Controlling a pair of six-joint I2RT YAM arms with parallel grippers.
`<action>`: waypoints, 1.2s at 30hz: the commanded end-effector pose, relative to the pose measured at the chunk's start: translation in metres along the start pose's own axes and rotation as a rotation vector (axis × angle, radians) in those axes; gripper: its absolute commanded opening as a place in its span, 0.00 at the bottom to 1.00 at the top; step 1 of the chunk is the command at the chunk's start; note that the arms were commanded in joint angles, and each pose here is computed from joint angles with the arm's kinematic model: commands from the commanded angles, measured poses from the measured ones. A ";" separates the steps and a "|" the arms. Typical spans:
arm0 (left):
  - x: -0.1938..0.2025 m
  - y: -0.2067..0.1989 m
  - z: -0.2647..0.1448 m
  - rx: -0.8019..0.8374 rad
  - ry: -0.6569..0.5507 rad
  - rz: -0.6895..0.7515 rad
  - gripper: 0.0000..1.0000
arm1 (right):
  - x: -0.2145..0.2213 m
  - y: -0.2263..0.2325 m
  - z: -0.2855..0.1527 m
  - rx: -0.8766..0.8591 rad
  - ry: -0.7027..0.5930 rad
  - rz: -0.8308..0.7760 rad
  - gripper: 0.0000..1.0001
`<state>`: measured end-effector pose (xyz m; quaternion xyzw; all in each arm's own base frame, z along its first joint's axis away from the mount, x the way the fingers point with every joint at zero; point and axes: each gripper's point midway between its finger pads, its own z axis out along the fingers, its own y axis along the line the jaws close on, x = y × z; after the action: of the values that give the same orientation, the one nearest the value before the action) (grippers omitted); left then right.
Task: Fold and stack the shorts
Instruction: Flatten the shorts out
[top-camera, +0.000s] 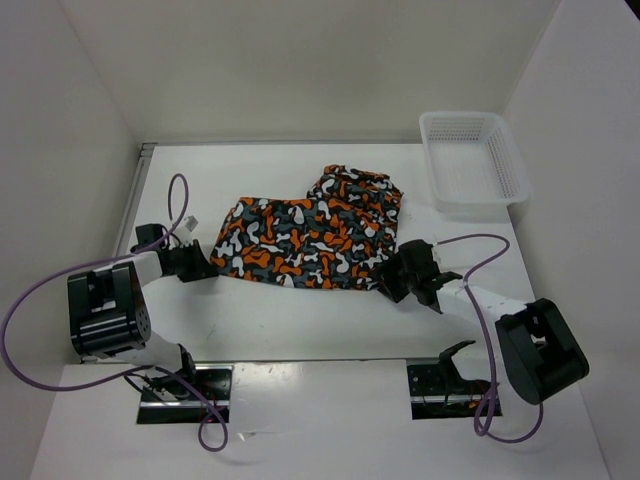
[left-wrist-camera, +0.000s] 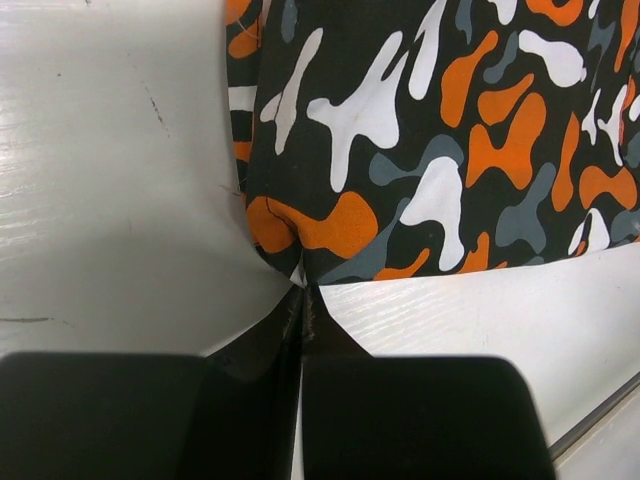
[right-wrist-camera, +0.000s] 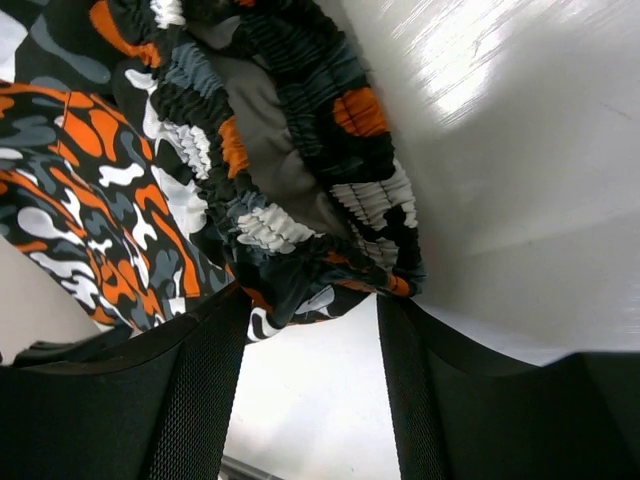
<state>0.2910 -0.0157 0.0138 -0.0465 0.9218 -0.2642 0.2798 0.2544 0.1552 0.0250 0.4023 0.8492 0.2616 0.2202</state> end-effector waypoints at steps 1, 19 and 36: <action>-0.008 0.002 -0.007 -0.029 -0.006 0.034 0.00 | -0.017 -0.008 0.006 0.051 -0.090 0.021 0.59; -0.014 0.000 -0.012 -0.038 -0.014 0.040 0.00 | -0.042 -0.007 -0.048 -0.019 -0.245 0.192 0.59; -0.023 -0.003 -0.017 -0.040 -0.035 0.055 0.00 | -0.024 -0.008 0.001 0.120 -0.115 0.147 0.51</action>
<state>0.2880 -0.0101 0.0202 -0.0541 0.9295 -0.2467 0.2689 0.2497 0.1271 0.0200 0.4905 0.8202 0.1970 0.2187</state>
